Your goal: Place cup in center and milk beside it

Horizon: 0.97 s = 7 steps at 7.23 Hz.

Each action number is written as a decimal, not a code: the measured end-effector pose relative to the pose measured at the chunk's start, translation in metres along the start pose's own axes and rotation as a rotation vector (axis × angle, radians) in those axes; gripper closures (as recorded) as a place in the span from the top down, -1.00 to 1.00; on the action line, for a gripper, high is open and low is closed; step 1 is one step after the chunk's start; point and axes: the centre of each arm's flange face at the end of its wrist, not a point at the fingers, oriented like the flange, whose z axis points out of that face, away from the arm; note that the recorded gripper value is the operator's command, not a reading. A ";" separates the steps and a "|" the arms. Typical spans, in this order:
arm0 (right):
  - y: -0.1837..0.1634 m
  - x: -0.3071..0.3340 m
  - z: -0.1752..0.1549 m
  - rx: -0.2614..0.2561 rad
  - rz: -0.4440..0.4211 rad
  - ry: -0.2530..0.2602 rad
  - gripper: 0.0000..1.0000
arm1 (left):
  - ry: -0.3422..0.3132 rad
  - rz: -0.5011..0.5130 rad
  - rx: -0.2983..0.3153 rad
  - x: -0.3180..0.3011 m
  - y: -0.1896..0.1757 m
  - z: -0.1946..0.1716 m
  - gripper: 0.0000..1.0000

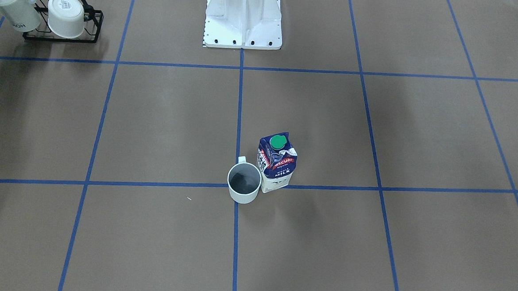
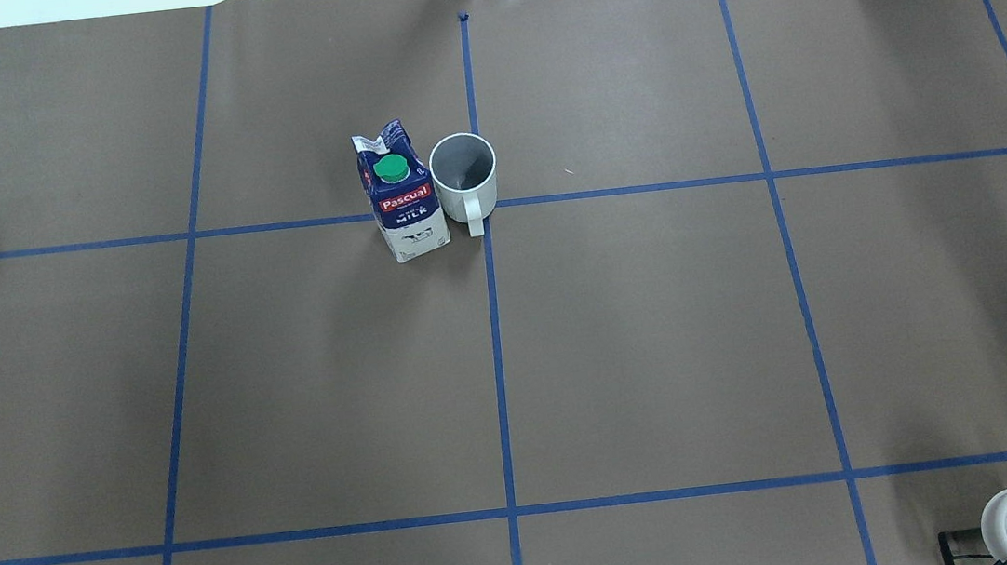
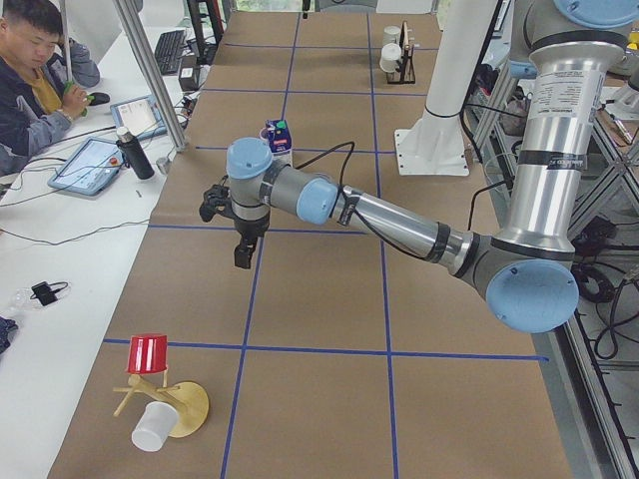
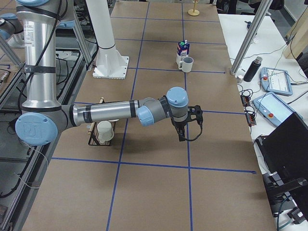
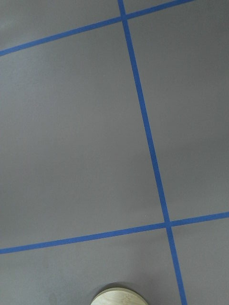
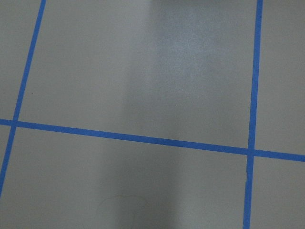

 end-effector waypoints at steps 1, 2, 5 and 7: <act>0.000 0.000 -0.001 0.002 0.000 0.003 1.00 | -0.002 0.004 0.002 0.002 -0.002 0.000 0.96; 0.000 -0.002 -0.003 0.007 -0.003 0.002 1.00 | -0.003 0.008 0.005 0.003 -0.004 -0.001 0.96; 0.000 -0.004 -0.007 0.015 -0.007 0.005 1.00 | 0.002 0.008 0.008 0.013 -0.001 -0.012 0.96; 0.003 -0.002 -0.007 0.012 -0.003 0.007 1.00 | -0.001 -0.008 -0.010 0.011 0.001 -0.010 0.96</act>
